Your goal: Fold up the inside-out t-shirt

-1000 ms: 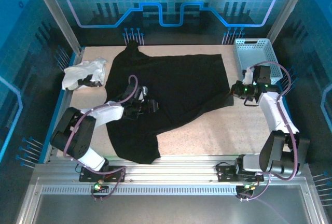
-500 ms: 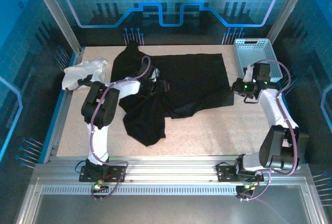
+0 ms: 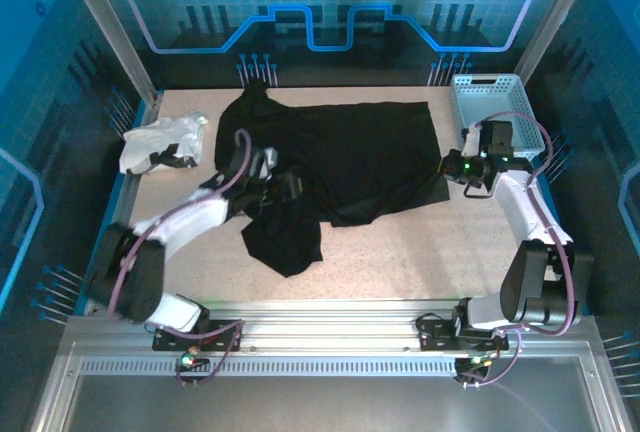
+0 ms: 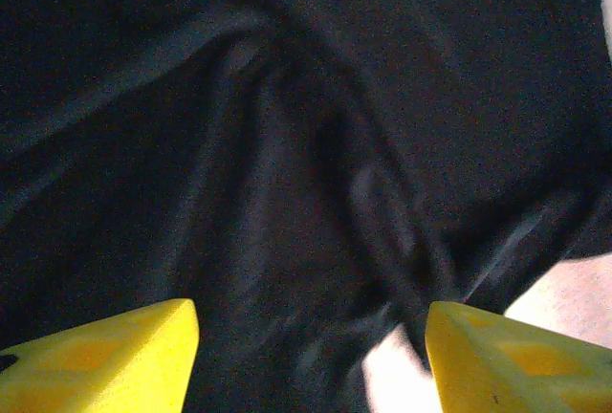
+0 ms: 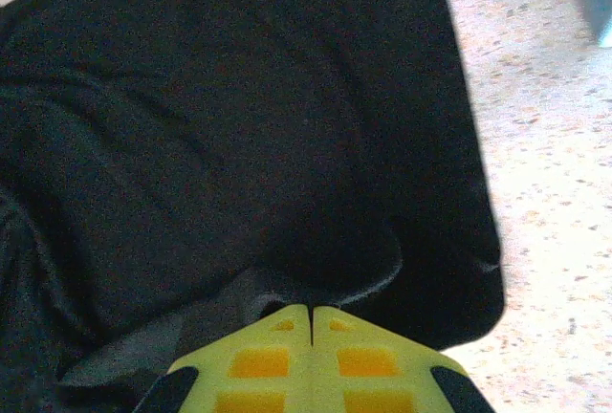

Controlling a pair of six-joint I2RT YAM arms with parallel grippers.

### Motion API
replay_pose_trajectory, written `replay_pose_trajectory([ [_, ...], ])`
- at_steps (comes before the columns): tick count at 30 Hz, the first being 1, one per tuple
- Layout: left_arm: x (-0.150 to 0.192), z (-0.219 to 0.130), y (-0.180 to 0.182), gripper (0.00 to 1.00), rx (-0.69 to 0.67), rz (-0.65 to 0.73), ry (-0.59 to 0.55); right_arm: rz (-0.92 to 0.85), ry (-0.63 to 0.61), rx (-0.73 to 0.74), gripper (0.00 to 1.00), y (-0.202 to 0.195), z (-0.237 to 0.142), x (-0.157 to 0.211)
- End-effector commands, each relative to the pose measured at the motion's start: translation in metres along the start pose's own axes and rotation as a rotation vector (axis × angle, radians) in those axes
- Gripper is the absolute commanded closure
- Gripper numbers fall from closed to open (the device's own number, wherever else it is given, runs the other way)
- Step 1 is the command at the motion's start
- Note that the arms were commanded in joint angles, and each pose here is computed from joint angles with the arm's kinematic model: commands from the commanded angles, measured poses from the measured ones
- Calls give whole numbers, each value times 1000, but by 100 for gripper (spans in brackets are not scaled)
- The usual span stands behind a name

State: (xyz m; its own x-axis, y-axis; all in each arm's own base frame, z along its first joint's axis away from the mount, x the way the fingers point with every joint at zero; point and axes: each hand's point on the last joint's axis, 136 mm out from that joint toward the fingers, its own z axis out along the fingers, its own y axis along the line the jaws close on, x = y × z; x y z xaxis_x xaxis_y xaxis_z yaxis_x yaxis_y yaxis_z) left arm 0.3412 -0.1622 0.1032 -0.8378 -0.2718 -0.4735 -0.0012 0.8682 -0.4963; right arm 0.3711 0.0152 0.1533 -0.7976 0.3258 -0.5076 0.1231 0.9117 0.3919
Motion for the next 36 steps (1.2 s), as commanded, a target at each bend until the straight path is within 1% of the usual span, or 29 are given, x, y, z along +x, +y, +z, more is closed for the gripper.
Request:
replay_pose_trajectory([
  [1,57,-20,64,35,-204,-93,74,-58,12,-21,100,21,-4,8],
  [3,81,-32,77,35,-235,-121,105,-84,28,-25,100,29,-3,13],
  [5,97,-38,85,35,-253,-141,141,-93,32,-31,100,32,-2,15],
  [9,121,-38,89,36,-275,-134,211,-97,39,-33,100,33,1,18],
  [12,131,-33,88,36,-295,-101,248,-98,41,-42,100,34,1,19],
  [17,140,-25,85,38,-302,-82,277,-106,42,-30,100,31,-1,22],
  [22,146,-24,85,39,-341,-28,280,-108,38,-25,100,29,-3,25],
  [24,149,-21,86,43,-350,-16,292,-106,39,-29,100,29,-3,25],
  [29,156,-13,84,63,-354,0,302,-107,40,-27,100,29,-4,26],
  [35,157,-11,80,85,-338,-4,293,-112,28,-27,100,30,-9,24],
  [36,155,-12,80,87,-338,-3,286,-112,25,-26,100,30,-10,23],
])
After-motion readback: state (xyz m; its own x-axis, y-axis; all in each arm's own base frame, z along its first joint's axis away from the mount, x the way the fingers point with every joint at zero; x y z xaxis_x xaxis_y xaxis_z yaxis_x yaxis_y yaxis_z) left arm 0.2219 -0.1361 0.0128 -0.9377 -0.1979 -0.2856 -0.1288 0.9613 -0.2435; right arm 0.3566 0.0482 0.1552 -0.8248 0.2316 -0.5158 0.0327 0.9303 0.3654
